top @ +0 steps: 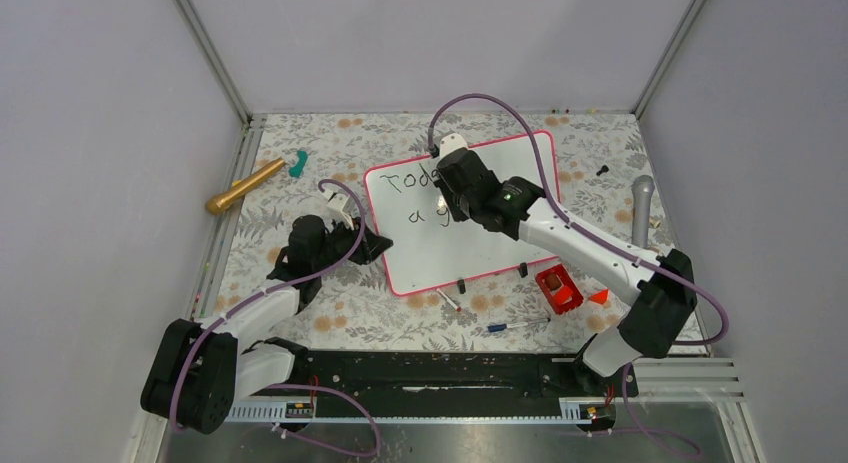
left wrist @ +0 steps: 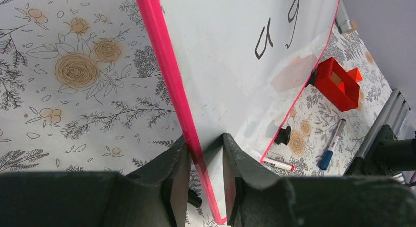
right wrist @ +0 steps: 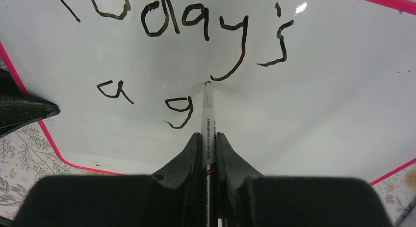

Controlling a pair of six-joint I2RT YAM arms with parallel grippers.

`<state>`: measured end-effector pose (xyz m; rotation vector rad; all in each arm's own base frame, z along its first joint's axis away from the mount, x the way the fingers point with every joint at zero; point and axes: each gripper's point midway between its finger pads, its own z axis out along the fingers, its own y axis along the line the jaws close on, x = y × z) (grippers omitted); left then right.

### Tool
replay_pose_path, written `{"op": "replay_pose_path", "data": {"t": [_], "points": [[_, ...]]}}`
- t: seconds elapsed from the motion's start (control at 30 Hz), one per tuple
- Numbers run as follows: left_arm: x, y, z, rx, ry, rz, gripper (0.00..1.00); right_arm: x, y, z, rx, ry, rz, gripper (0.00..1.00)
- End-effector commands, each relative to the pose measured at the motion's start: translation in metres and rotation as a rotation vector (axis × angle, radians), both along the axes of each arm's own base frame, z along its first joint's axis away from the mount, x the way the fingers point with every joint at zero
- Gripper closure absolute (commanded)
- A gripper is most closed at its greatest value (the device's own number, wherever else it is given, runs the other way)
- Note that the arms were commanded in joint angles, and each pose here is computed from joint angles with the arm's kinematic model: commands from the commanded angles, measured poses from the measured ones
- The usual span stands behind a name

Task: Write a sentence on the whiteboard

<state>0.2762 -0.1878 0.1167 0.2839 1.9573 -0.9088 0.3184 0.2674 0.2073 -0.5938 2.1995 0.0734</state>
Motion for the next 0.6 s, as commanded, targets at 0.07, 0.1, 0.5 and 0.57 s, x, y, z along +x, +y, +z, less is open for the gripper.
{"op": "replay_pose_path", "data": {"t": [0.07, 0.1, 0.5, 0.57], "points": [[0.013, 0.006, 0.011, 0.042, -0.085, 0.035, 0.87, -0.003, -0.006, 0.021, 0.063, -0.037, 0.007, 1.0], [0.013, 0.007, 0.01, 0.043, -0.084, 0.035, 0.87, -0.004, -0.006, 0.021, 0.069, -0.034, 0.01, 1.0], [0.013, 0.007, 0.01, 0.043, -0.083, 0.036, 0.87, -0.008, -0.008, 0.008, 0.054, -0.009, 0.008, 1.0], [0.013, 0.007, 0.01, 0.043, -0.084, 0.037, 0.87, -0.006, -0.008, 0.007, 0.047, -0.01, 0.005, 1.0]]}}
